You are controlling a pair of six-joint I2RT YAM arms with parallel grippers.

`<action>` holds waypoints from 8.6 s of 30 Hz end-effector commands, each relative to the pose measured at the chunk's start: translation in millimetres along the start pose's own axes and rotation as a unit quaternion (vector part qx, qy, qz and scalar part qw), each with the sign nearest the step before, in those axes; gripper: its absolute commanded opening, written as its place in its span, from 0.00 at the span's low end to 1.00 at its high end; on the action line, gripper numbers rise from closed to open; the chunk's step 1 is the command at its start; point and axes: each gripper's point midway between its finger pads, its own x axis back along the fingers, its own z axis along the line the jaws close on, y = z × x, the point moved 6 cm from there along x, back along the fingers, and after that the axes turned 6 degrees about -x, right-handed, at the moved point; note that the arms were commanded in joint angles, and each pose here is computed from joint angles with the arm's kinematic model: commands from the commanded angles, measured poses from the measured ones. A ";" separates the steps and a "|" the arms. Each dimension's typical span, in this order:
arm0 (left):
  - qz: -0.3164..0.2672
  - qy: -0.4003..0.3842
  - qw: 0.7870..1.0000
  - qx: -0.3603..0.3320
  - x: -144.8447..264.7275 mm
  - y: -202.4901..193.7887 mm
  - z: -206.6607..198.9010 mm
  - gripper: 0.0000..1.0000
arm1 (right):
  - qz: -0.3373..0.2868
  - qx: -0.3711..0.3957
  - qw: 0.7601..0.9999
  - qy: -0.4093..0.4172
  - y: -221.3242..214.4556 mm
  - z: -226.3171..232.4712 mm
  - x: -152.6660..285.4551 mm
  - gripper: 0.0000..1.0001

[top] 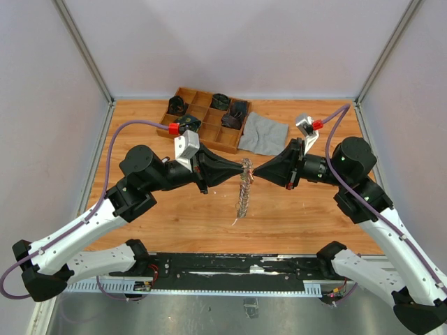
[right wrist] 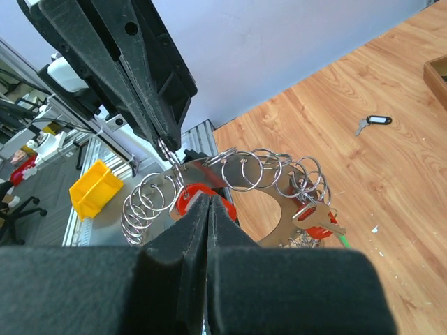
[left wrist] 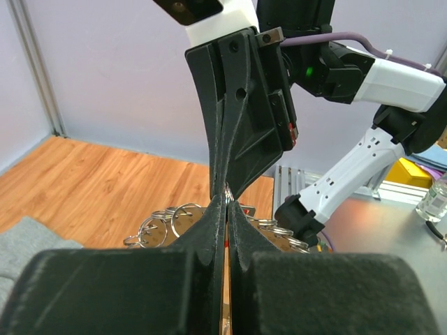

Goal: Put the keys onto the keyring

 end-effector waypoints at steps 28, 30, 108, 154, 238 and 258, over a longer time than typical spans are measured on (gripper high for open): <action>-0.039 -0.014 0.999 -0.018 1.3 20.4 -4.6 0.00 | -0.040 0.046 0.997 0.055 12.7 20.3 -2.2 0.40; -0.039 -0.013 0.999 -0.018 1.4 20.6 -4.6 0.01 | -0.037 0.044 0.997 0.060 12.0 20.7 -2.6 0.38; -0.039 -0.015 0.999 -0.018 1.6 22.2 -5.1 0.00 | -0.046 0.095 0.994 0.036 21.2 28.8 7.5 0.29; -0.052 -0.013 0.998 -0.018 3.6 25.5 -6.3 0.00 | -0.055 0.152 0.981 0.110 7.2 21.7 -17.4 0.01; 0.078 -0.050 0.995 -0.029 -20.4 -37.2 -12.8 0.01 | 0.358 0.251 0.896 -0.074 3.7 30.2 -10.9 0.06; 0.030 -0.034 0.998 -0.033 -9.6 -17.8 -16.1 0.01 | 0.067 0.214 0.965 -0.136 17.5 42.1 21.8 0.25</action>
